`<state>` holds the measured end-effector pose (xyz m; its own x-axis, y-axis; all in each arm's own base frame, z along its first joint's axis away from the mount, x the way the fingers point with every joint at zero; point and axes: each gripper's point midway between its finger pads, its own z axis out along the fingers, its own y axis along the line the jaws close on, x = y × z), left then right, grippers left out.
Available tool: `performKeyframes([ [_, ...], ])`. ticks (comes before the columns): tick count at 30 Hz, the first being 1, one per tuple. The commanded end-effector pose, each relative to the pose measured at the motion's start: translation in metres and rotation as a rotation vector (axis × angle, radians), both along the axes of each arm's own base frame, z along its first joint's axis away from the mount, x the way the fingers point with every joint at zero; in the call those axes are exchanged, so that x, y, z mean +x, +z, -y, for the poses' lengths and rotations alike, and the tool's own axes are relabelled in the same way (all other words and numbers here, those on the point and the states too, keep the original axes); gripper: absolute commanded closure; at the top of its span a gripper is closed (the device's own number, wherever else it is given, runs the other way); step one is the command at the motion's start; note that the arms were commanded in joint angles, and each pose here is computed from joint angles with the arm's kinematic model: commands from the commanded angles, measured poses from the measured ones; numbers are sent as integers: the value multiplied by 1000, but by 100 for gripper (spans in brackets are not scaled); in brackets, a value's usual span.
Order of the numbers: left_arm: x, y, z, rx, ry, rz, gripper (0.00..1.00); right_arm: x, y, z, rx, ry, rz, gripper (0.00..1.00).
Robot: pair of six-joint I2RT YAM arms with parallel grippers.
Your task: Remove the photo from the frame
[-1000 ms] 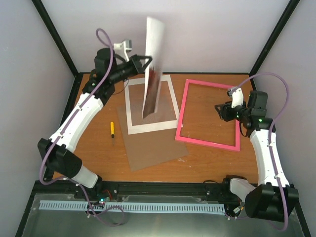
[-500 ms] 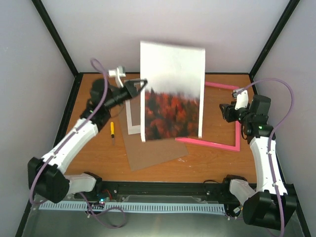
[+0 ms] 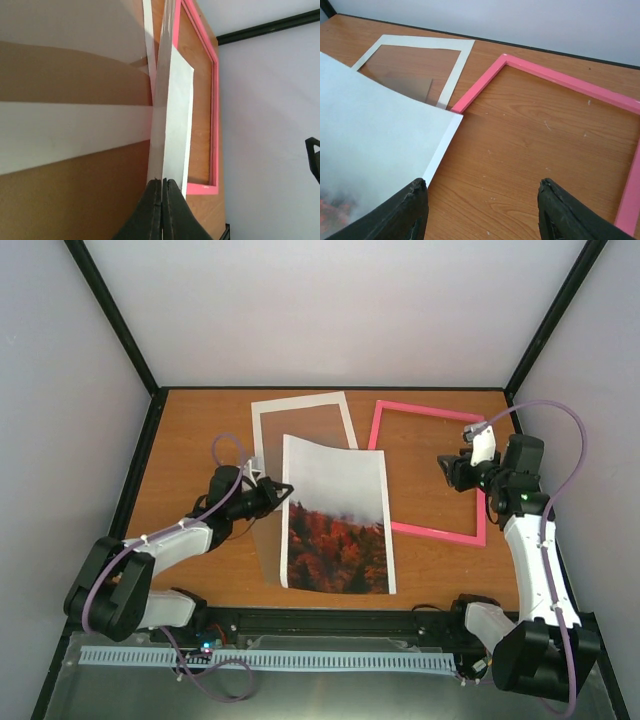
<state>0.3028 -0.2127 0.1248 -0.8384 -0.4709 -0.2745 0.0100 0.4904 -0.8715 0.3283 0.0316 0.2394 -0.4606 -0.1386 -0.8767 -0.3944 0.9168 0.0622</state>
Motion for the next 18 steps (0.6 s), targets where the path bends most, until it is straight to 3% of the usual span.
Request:
performKeyframes([
  [1,17,15,-7,17,58,94,99,-1,-5,-6,10,53,3,42],
  [10,54,19,-20,61,139,158,99,-3,-18,-15,38,107,-37,42],
  [15,74,4,-28,101,87,97,99,-1,-26,-15,39,114,-71,42],
  [18,73,-6,-28,125,56,78,88,-1,-27,-15,40,119,-73,42],
])
